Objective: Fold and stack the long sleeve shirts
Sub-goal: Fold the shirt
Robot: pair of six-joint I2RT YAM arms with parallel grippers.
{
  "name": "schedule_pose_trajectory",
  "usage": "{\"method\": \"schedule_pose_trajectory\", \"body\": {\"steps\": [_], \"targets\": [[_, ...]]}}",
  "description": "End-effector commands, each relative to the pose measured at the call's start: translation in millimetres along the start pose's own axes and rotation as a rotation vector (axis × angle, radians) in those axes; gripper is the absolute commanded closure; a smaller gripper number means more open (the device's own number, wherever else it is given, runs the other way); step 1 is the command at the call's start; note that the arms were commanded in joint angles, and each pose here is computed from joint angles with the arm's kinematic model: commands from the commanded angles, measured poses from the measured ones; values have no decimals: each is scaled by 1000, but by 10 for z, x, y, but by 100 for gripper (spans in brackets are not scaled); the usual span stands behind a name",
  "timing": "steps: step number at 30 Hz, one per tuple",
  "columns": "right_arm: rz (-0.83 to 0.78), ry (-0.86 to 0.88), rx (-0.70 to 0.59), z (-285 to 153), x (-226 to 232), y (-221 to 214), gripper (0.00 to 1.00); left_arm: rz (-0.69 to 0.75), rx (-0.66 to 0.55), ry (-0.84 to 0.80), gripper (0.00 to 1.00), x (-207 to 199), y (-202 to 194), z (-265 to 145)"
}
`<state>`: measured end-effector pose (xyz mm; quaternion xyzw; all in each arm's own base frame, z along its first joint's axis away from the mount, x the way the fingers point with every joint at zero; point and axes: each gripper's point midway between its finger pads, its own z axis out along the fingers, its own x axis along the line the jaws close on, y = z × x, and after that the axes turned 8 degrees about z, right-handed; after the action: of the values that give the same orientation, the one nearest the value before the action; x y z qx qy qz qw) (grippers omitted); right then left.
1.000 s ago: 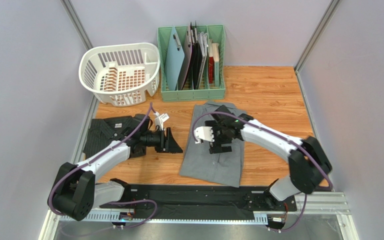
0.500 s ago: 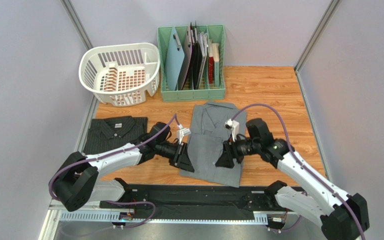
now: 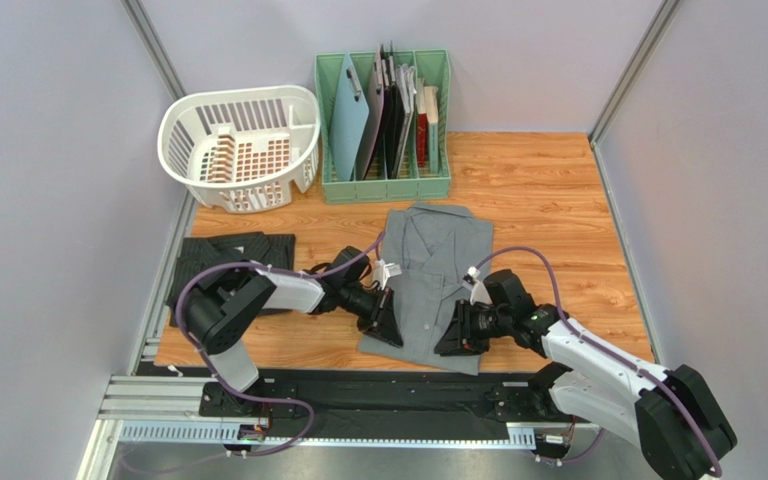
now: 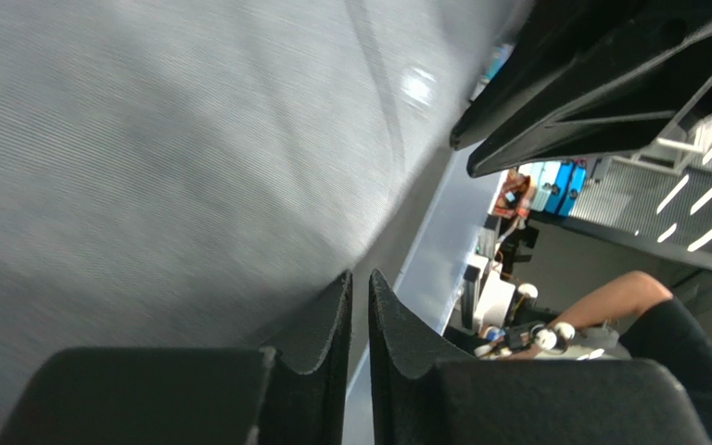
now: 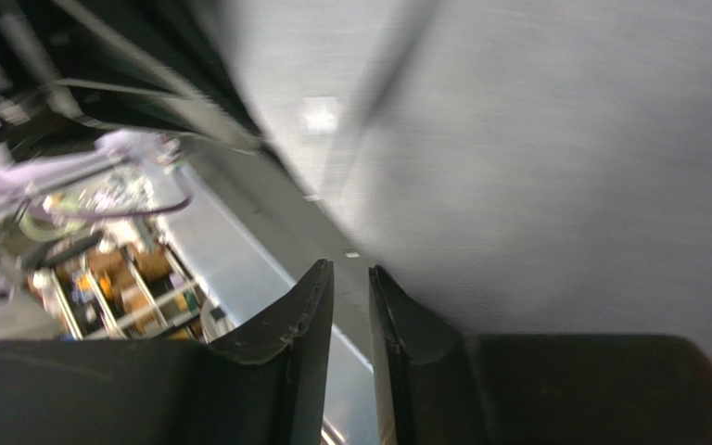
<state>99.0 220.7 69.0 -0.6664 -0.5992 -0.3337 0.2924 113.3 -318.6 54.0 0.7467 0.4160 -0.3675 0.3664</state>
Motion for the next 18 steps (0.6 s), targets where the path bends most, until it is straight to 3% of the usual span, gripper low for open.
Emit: {"method": "schedule_pose_trajectory", "body": {"steps": [1,6,10,13,15,18], "targets": [[225,-226,-52,45,-525,2,73,-97,28,66,84,253,10,85],[376,-439,-65,-96,-1015,-51,73,-148,46,112,87,366,-40,94],[405,-456,-93,-167,-1043,76,79,-166,29,129,88,316,-106,14],[172,-204,-72,-177,-342,372,85,46,-21,-17,90,-171,106,-87],[42,-151,-93,-352,76,579,80,192,-54,-58,86,-515,256,-213],[-166,-158,-178,-582,286,850,74,418,-100,-4,71,-742,455,-427]]}}
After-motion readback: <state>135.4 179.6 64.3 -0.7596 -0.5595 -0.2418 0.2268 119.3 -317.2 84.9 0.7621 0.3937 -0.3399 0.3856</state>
